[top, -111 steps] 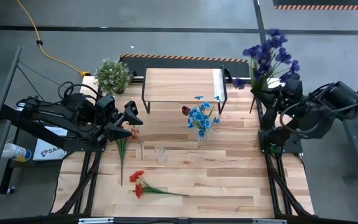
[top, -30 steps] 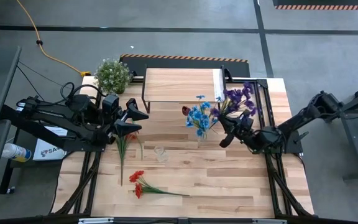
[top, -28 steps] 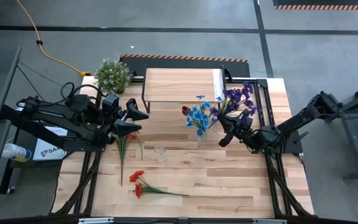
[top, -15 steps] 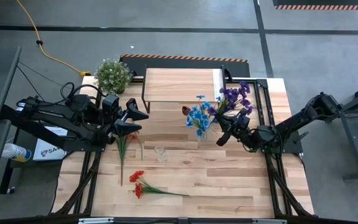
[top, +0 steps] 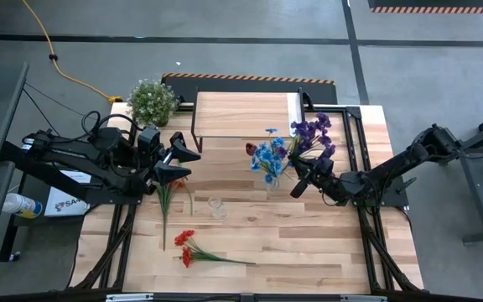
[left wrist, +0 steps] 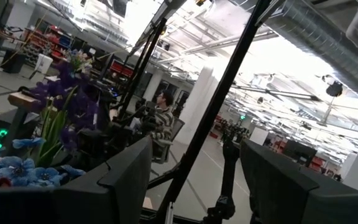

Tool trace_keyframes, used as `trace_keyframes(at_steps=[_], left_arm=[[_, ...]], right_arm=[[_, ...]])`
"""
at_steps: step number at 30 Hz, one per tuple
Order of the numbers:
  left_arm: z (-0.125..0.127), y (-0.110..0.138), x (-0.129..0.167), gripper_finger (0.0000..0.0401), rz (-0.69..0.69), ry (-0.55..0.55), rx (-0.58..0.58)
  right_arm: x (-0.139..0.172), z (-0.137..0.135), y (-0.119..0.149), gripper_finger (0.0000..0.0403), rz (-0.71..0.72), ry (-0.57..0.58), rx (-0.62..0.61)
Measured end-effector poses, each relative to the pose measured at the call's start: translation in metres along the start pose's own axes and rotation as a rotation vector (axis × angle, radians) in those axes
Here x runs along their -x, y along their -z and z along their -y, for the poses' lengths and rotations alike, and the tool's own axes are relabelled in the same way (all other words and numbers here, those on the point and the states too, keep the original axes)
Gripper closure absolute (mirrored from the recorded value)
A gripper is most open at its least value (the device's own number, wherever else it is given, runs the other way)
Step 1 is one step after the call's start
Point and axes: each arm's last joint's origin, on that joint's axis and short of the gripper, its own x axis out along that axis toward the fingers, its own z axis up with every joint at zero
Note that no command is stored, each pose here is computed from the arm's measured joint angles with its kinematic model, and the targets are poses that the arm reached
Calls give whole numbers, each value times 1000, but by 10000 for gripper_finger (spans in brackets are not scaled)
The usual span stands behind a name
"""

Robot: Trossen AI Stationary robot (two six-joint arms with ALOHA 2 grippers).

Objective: Pick and place flowers into a vace then onto a shelf
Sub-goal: Put the purple flower into the right transparent vase

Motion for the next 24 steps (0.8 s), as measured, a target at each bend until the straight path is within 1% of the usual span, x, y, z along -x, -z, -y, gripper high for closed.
trace_keyframes(at_steps=[7,10,18,24], left_arm=[[0,0,0,123,0,0,0],[0,0,0,123,0,0,0],[0,0,0,123,0,0,0],[0,0,0,123,0,1,0]], right_arm=[[0,0,3,397,-23,-15,-18],[0,-1,4,395,-27,-44,-22],[0,-2,5,357,-40,-81,-61],[0,-4,5,345,-50,-151,-63]])
